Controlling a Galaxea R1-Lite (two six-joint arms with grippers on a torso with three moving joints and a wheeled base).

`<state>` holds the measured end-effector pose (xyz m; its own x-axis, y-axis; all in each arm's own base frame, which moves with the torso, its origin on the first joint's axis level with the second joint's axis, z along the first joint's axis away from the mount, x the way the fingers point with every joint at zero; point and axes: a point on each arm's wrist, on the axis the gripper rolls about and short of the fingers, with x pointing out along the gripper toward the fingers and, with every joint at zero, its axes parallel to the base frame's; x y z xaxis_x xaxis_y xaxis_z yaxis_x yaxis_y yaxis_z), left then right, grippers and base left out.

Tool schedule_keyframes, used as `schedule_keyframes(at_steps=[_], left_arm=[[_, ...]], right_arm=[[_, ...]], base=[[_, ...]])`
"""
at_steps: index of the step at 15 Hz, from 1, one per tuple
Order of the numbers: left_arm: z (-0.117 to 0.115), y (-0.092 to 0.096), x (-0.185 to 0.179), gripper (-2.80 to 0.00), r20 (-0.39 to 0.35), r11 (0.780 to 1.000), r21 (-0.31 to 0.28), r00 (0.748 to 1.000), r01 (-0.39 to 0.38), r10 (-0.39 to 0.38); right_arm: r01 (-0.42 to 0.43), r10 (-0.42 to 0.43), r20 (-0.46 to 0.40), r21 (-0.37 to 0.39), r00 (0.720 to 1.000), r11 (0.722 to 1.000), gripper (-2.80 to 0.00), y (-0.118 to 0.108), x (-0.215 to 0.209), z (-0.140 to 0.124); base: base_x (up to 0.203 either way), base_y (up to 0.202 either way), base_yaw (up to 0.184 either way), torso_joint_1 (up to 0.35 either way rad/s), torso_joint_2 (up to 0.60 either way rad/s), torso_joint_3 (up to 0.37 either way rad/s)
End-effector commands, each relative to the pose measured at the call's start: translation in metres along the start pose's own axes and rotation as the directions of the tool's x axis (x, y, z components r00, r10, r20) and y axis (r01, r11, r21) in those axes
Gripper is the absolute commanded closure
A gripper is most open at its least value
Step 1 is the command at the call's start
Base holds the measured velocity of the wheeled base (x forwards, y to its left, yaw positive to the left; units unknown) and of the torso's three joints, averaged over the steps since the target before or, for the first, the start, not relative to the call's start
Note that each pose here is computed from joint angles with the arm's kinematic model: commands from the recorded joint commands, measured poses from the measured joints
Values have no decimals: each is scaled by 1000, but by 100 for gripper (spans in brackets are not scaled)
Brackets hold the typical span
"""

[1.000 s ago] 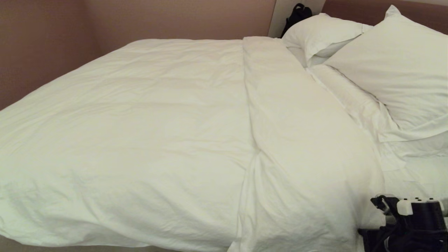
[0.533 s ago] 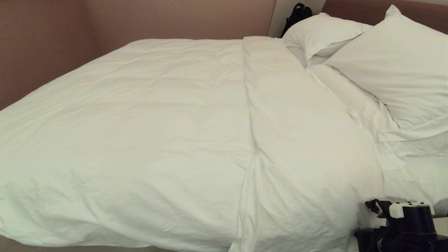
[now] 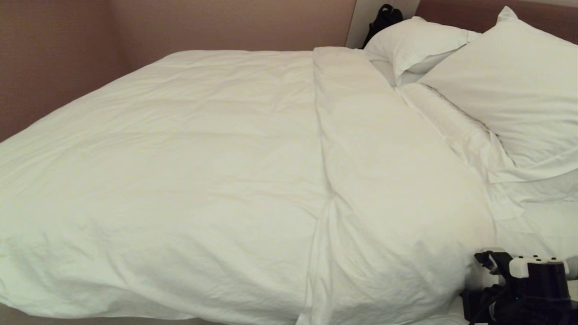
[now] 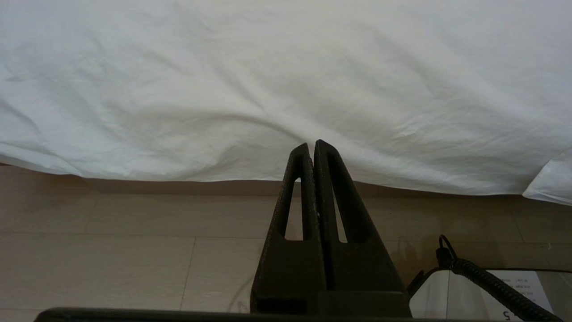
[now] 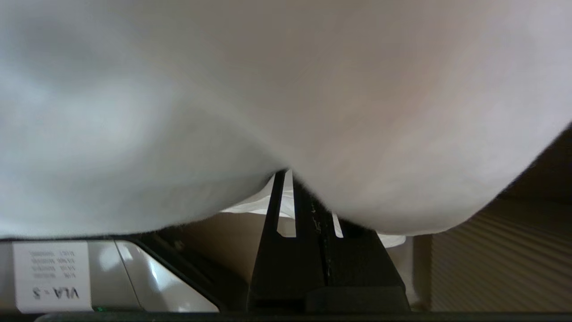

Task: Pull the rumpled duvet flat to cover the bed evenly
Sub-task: Flatten the corners of the folded blanket

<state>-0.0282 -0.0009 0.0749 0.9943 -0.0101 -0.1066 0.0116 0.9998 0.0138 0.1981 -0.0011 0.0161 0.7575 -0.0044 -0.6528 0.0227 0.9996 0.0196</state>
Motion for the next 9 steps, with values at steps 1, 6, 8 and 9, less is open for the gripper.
schedule_keyframes(at_steps=[1,6,8,9], left_arm=[[0,0,0,0,-1,1000,0,1000,-1,1],[0,0,0,0,-1,1000,0,1000,-1,1],[0,0,0,0,-1,1000,0,1000,-1,1],[0,0,0,0,-1,1000,0,1000,-1,1]], right_arm=[[1,-1,-58,-9,998,1000,0,0,-1,-6],[-6,2,-109,-39,994,999,0,0,2,-12],[-34,28,-132,-44,991,998,0,1,4,-15],[-39,32,-142,-46,989,998,0,1,5,-16]], base=[[0,0,0,0,0,0],[0,0,0,0,0,0],[0,0,0,0,0,0],[0,0,0,0,0,0]])
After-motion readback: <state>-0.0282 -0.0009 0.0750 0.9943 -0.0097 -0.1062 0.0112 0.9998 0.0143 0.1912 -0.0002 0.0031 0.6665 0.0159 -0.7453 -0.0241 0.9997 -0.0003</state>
